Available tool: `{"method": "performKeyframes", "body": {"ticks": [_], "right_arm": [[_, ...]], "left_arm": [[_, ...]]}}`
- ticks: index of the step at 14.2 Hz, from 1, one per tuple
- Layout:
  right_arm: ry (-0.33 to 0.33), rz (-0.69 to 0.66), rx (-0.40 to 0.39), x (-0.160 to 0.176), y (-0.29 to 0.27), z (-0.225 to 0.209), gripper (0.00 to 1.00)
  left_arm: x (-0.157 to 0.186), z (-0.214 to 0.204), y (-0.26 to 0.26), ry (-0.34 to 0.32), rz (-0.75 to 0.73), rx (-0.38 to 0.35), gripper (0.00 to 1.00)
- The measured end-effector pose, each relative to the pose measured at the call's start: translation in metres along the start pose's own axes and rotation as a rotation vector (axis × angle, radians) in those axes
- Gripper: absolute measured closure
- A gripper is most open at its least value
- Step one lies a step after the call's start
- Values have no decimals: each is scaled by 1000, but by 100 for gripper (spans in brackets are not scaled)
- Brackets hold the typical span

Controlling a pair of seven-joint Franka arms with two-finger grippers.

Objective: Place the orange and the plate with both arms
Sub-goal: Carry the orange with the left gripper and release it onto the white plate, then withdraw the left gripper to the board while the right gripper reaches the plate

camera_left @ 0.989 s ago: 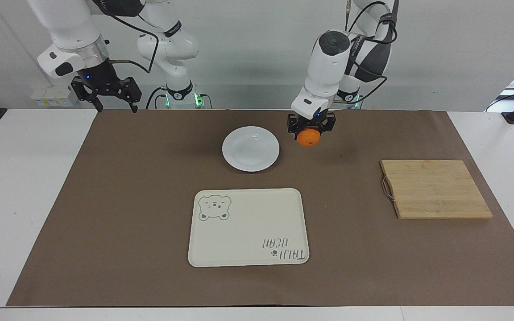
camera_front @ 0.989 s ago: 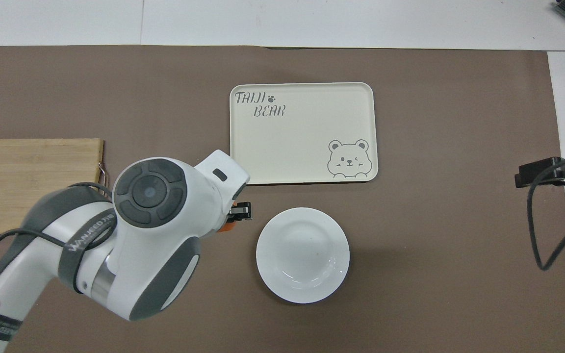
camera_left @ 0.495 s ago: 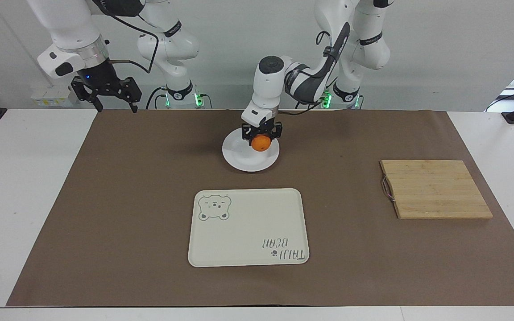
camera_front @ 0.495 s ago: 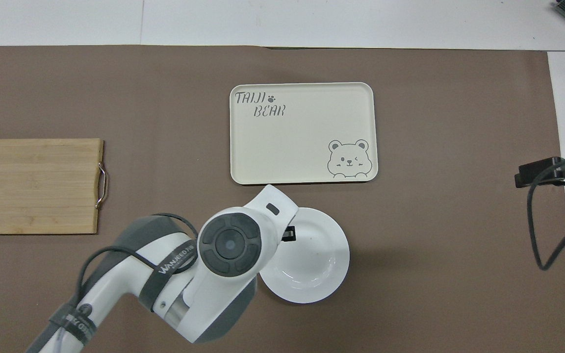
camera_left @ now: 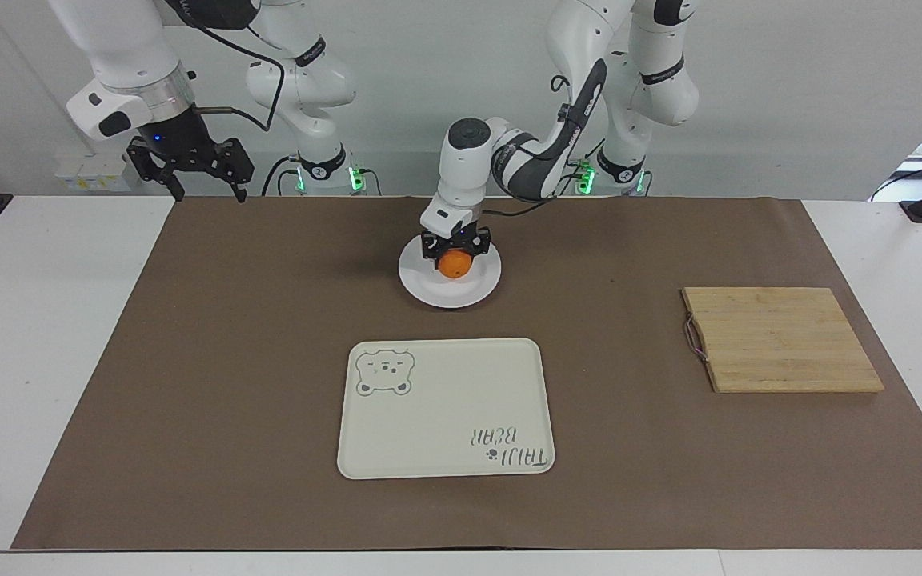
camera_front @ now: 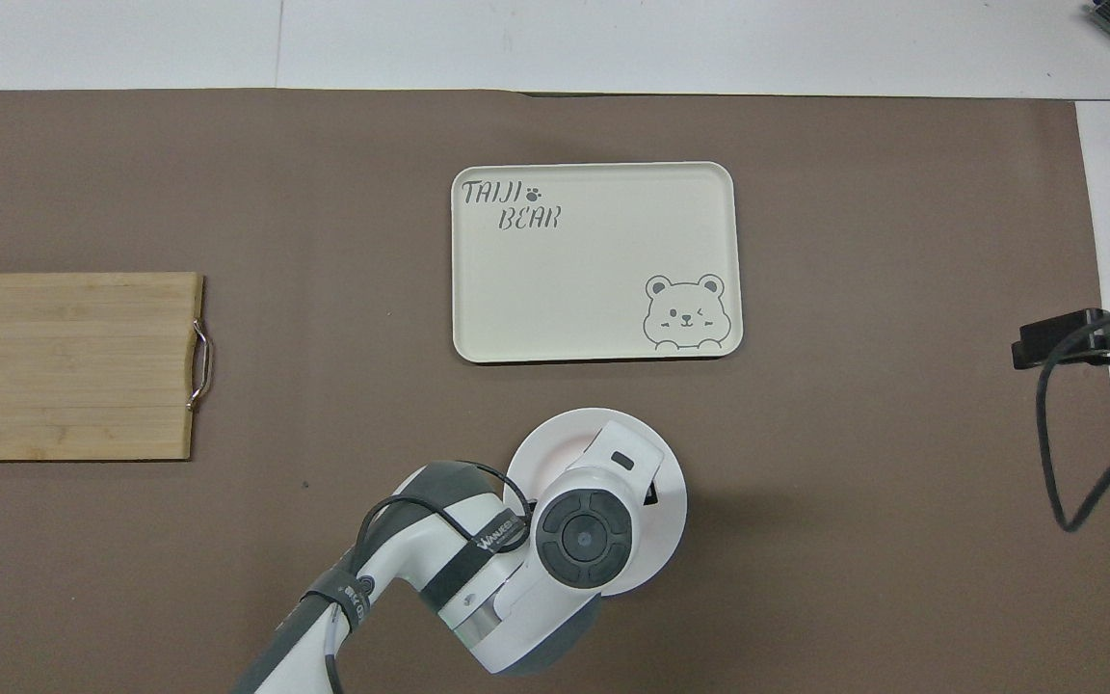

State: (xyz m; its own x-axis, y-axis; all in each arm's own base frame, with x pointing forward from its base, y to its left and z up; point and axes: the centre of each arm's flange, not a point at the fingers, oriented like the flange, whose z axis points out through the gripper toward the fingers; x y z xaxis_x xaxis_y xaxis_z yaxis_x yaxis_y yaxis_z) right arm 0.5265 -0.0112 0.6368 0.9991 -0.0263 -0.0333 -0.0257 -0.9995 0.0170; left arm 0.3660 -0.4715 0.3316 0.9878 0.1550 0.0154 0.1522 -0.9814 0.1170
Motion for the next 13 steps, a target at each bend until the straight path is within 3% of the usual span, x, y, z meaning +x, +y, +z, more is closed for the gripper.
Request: {"method": "performKeyframes", "body": {"ticks": [3,10,13], "right_arm": [[0,0,0,0,0,0,0],[0,0,0,0,0,0,0],[-7,5,68,-1,-3,3,0]], "left_arm": [[29,-36,-12,28,-47,-27,0],[147,-159,-92,23,1,19,0],[190,-197,-138,16,80,35,0]]}}
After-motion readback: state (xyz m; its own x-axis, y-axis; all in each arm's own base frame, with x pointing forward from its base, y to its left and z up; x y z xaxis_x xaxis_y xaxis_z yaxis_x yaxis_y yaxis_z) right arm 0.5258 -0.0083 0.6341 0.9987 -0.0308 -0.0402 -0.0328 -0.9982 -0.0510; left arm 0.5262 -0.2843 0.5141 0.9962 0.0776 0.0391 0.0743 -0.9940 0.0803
